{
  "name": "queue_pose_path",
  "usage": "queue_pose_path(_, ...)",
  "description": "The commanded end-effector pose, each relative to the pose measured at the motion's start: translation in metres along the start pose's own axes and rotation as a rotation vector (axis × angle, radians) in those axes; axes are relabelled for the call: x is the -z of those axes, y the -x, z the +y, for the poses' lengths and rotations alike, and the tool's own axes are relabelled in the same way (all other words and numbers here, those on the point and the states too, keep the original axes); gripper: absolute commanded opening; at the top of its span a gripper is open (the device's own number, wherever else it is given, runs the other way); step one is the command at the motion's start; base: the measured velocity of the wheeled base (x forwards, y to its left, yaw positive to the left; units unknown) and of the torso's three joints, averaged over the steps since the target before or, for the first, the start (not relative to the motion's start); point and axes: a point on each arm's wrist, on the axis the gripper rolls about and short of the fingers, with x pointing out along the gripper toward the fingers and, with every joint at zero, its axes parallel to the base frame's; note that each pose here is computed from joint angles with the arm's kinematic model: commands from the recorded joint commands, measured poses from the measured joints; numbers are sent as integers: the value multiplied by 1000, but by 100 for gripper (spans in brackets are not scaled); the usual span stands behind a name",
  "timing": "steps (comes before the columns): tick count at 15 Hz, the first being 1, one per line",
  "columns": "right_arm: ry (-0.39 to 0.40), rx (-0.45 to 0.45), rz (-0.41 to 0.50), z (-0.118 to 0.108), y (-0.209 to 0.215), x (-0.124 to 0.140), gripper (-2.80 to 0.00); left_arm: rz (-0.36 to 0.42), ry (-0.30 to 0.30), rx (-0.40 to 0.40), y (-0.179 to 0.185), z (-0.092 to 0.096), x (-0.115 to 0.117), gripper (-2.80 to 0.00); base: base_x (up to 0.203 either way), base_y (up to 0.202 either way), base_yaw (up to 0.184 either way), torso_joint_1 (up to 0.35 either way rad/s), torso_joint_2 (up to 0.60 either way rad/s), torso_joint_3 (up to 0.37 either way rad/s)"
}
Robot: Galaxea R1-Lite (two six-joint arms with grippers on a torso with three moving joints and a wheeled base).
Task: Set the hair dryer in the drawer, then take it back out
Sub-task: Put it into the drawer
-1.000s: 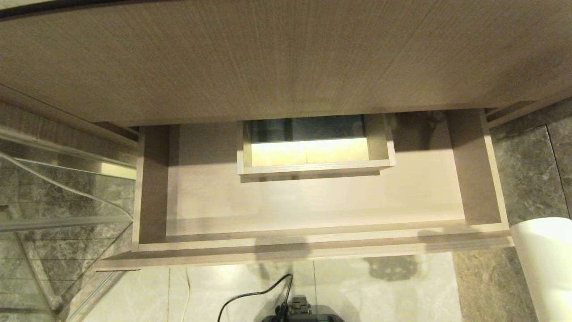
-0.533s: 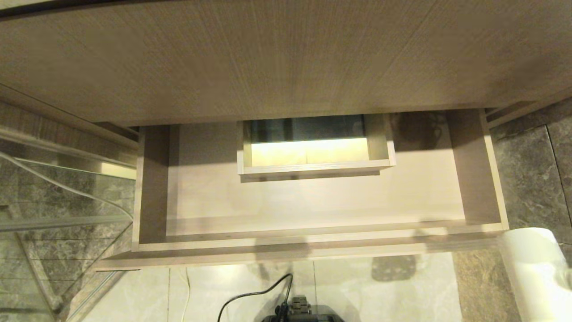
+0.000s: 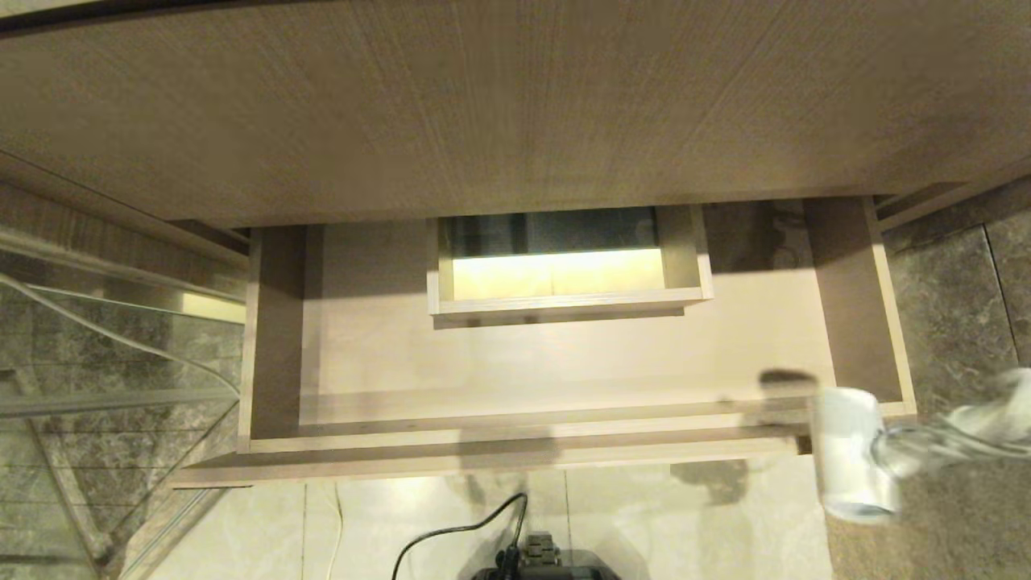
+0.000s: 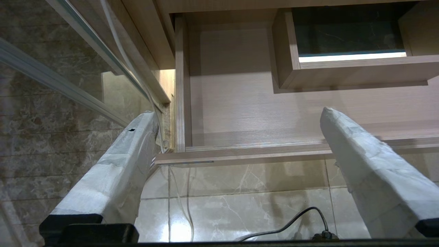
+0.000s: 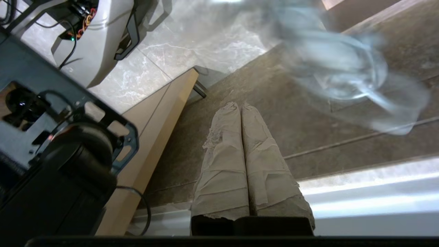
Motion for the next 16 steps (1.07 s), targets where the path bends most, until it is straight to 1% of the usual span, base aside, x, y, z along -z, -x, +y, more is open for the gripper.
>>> queue_pose_path(1,-9,-34,20,-15,-20,-5,-280,38,1,0,-1,0,11,0,0,0,0,0,0,0)
queue_pose_path(5,-23,-19,24,-40,-41,-12,-280,38,0,0,-1,0,11,0,0,0,0,0,0,0)
queue_pose_path(8,-20,-3,13,-47,-43,-16,-280,38,0,0,-1,0,11,0,0,0,0,0,0,0)
queue_pose_path(11,-16,24,1,-50,-44,-17,-280,38,1,0,-1,0,11,0,0,0,0,0,0,0)
queue_pose_path(13,-31,4,15,-49,-48,-14,-280,38,2,0,-1,0,11,0,0,0,0,0,0,0)
queue_pose_path(15,-88,-26,35,-44,-52,-11,-280,38,2,0,-1,0,11,0,0,0,0,0,0,0)
queue_pose_path(16,-100,-29,56,-43,-52,-9,-280,38,0,0,-1,0,11,0,0,0,0,0,0,0)
